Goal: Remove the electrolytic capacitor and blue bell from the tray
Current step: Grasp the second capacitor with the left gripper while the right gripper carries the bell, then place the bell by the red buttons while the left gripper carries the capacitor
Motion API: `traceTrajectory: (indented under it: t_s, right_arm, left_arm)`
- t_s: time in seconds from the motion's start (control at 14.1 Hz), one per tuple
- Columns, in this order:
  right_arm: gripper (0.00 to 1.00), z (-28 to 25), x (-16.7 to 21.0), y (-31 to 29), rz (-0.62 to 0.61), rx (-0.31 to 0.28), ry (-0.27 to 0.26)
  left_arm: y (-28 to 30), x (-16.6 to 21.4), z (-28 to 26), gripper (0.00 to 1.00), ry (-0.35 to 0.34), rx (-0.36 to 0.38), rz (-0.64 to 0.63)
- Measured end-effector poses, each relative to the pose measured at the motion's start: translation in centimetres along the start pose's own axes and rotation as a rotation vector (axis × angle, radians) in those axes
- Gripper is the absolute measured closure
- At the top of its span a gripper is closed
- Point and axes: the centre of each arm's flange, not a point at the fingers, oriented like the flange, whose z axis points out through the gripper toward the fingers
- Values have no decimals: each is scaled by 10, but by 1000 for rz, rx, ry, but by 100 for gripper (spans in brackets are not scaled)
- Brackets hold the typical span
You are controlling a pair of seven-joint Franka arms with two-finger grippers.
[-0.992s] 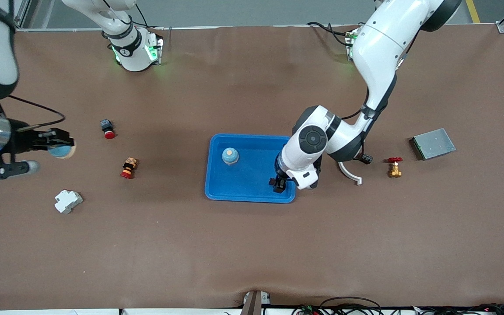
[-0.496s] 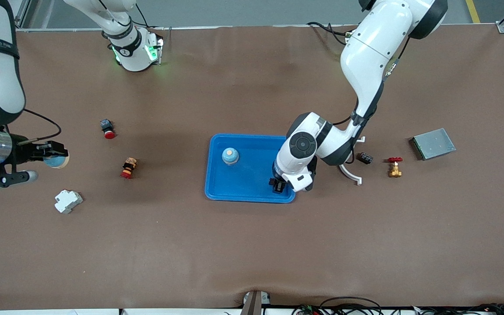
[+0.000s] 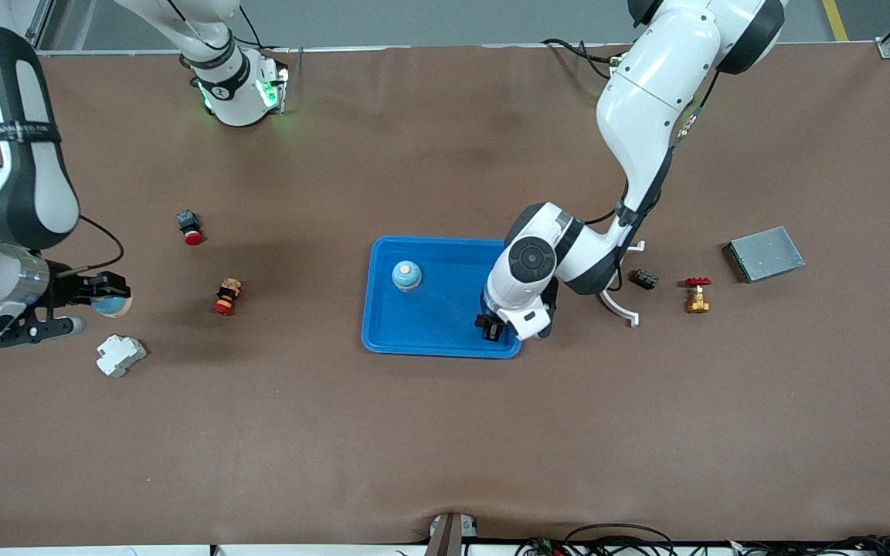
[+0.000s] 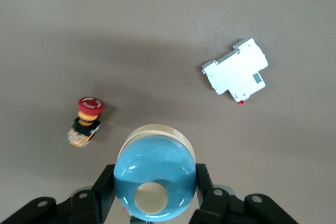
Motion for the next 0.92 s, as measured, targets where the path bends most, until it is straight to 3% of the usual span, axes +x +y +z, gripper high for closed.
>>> traceTrajectory:
  t_s: [0.14,0.35,0.64,0.92]
  right_arm:
    - [35,26,0,-2,-3,2,-1]
    - [35,58,4,-1,-5,8,-11]
    - [35,99,10,1,-5,22,-34]
    - [35,122,13,3,-5,17,-18]
  left_arm:
    - [1,0,0,69,-1,-3,0]
    - [7,-1,-11,69,-2,-9,-2]
    - [22,7,-61,69,28,36,-19]
    - [25,54,-102,69,77,143,-24]
